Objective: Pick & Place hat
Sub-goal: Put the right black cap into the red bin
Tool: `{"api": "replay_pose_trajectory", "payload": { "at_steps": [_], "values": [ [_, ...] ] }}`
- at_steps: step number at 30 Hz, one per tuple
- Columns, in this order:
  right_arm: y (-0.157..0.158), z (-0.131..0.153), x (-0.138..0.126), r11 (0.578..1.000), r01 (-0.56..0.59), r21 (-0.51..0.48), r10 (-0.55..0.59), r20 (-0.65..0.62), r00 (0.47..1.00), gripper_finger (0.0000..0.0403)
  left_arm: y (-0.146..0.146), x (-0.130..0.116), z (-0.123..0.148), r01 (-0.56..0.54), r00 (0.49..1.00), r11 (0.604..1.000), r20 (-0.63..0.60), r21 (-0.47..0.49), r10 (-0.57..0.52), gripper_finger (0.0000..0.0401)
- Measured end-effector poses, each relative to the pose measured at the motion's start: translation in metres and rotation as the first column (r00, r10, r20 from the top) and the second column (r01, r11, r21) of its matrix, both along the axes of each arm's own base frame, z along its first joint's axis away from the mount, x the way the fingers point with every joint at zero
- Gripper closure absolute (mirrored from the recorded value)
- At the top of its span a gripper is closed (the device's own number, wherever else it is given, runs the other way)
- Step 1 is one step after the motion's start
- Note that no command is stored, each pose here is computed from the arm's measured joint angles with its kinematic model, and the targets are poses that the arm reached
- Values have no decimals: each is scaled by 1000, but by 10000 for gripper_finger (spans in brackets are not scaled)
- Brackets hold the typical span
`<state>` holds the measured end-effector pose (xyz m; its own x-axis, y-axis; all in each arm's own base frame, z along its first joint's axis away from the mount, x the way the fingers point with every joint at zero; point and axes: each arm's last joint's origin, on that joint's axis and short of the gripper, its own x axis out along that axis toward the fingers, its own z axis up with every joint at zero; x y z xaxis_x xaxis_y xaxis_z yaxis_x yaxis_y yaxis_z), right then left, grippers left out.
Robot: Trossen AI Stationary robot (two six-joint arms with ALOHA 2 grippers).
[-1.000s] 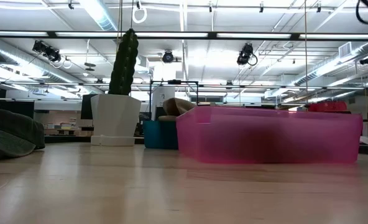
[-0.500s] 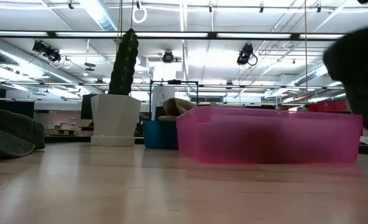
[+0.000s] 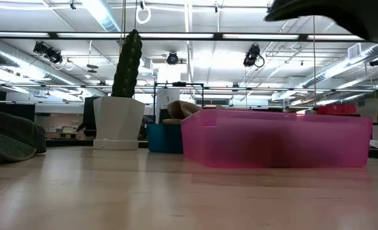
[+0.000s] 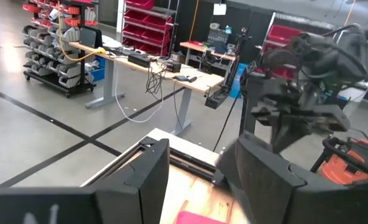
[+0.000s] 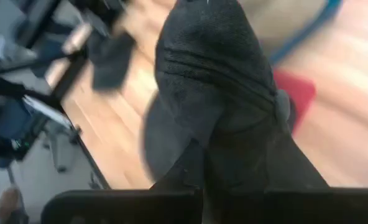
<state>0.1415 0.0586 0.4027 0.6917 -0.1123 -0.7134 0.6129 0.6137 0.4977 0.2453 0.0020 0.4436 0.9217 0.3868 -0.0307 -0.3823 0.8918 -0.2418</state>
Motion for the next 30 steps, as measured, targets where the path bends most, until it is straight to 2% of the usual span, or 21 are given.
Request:
{"api": "replay_pose_trajectory", "payload": {
  "at_steps": [9, 15, 21, 25, 30],
  "values": [
    [-26, 35, 15, 990, 36, -139, -4, 226, 974, 403, 0, 0, 1, 0, 1000, 1000, 13, 4, -1, 211],
    [-38, 53, 28, 963, -59, -264, 156, 363, 918, 403, 0, 0, 1, 1, 1000, 1000, 19, -10, -1, 211],
    [-53, 55, 31, 916, -149, -371, 282, 333, 900, 403, 3, 0, 4, 13, 994, 985, 111, -171, 6, 211],
    [-60, 53, 37, 884, -233, -406, 370, 301, 879, 403, 8, 1, 7, 107, 982, 961, 178, -257, -61, 211],
    [-69, 46, 52, 832, -360, -422, 489, 253, 835, 403, 21, 5, 4, 196, 971, 916, 202, -349, -131, 211]
  ]
}}
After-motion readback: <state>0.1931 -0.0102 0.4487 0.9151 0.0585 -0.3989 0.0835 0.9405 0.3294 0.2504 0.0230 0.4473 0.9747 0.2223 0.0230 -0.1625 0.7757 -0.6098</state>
